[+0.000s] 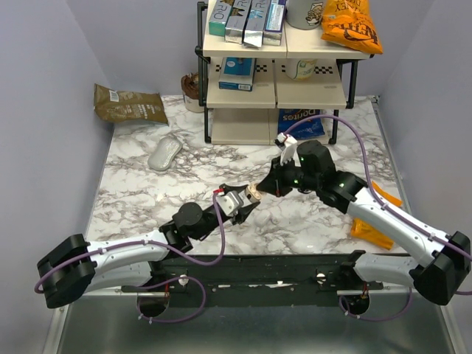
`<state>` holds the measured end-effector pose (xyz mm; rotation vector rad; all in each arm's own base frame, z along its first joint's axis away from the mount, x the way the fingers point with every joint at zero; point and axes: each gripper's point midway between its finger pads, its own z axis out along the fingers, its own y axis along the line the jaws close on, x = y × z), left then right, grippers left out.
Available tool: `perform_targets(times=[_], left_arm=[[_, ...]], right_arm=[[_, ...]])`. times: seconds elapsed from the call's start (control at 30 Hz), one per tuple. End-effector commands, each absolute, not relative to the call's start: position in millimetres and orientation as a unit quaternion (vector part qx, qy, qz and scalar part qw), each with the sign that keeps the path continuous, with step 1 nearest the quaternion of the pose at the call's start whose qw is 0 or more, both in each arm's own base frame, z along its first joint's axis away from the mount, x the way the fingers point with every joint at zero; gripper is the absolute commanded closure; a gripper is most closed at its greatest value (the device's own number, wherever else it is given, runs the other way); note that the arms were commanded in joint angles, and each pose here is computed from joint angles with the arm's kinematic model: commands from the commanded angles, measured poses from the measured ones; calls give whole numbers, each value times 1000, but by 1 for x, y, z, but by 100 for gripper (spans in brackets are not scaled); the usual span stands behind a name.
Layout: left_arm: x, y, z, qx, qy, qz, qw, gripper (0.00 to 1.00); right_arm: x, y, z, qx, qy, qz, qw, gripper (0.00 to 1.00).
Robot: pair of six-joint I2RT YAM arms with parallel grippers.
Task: Insert the wireless bluetooth earbuds into the charging case
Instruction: Pass from the left arm to the right, then pass from the right arm to the left
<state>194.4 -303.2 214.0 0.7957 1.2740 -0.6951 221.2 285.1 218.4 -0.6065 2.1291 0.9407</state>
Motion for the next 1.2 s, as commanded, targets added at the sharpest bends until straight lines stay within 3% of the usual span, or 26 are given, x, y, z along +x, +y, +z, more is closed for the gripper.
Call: perform_targets(times=[0.0,0.07,0.4,0.6,0.77,0.83,1.0,1.17], left_arm=[[202,-304,207,339,607,-296,655,44],[204,-302,208,328,612,-295,656,2],[220,-293,216,280,648,-269,655,1],[201,-290,254,256,620,-408,620,1],[164,-288,282,306,563,-566,518,1],[159,-290,288,334,546,-580,504,1],[138,-301,278,410,533,-610,420,23],[139,-306,282,428,511,-612,425,28]], right_arm=[[212,277,251,-273,796,367,396,99],[211,275,259,-280,791,365,404,99],[204,265,269,-296,778,356,426,99],[215,253,281,-320,737,314,506,99],[211,252,303,-360,682,305,559,99],[210,254,315,-375,672,305,561,99],[203,267,323,-419,657,320,540,99],[195,273,319,-438,643,319,541,99]])
